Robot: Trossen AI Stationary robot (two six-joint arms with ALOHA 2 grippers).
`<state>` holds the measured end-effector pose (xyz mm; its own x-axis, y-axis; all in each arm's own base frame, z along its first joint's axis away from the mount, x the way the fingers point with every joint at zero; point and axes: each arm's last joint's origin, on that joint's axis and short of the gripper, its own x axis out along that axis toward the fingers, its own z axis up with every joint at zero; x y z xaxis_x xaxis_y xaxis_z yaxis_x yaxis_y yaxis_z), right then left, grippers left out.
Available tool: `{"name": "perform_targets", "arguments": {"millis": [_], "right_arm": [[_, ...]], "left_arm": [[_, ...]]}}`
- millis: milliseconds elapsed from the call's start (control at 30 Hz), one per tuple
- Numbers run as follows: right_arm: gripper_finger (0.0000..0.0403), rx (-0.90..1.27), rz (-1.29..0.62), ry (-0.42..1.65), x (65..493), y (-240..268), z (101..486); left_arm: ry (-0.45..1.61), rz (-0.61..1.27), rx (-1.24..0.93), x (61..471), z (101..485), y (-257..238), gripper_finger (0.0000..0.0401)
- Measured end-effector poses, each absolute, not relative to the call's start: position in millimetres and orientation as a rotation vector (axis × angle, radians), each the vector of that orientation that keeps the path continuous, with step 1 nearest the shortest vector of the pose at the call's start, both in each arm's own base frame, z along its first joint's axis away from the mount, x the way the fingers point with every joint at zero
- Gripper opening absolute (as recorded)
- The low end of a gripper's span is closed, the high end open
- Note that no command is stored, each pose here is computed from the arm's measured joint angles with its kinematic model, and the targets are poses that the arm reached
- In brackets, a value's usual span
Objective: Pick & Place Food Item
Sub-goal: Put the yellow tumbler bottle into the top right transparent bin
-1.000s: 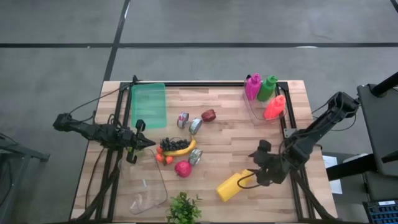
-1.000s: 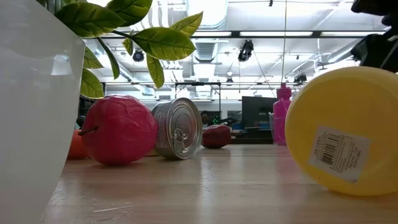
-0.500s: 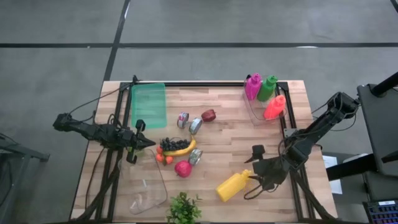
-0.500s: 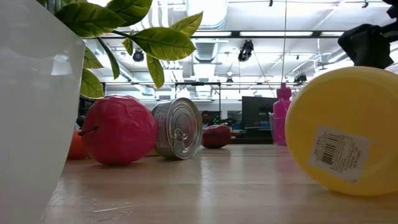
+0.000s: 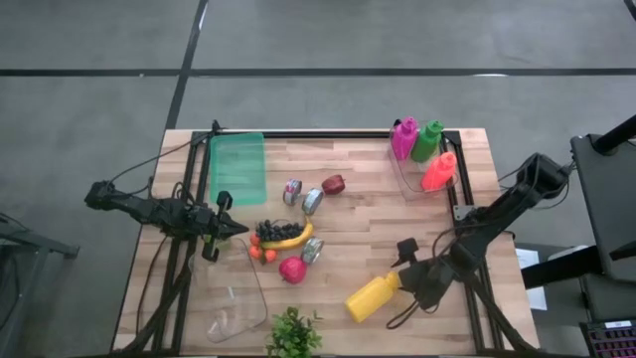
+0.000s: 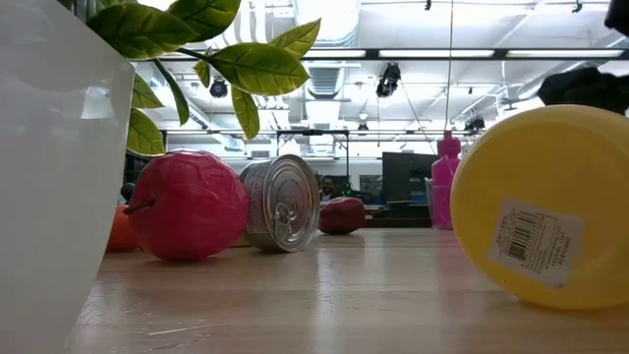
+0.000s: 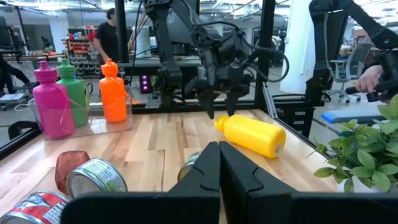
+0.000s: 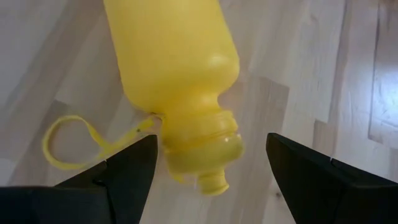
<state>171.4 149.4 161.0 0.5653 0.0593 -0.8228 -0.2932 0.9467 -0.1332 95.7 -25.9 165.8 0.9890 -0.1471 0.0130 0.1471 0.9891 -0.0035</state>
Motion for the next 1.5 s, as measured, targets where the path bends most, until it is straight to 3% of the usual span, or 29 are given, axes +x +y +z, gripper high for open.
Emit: {"name": "perform_targets", "arguments": {"millis": [467, 1500], "right_arm": [[0.0297, -0.369, 0.249, 0.947, 179.7, 156.9, 145.2], [0.0297, -0.275, 0.196, 0.900, 182.4, 158.4, 149.3]], "left_arm": [[-0.013, -0.147, -0.005, 95.7, 165.8, -25.9, 0.0000], [-0.013, -0.148, -0.004, 95.7, 165.8, -25.9, 0.0000]]}}
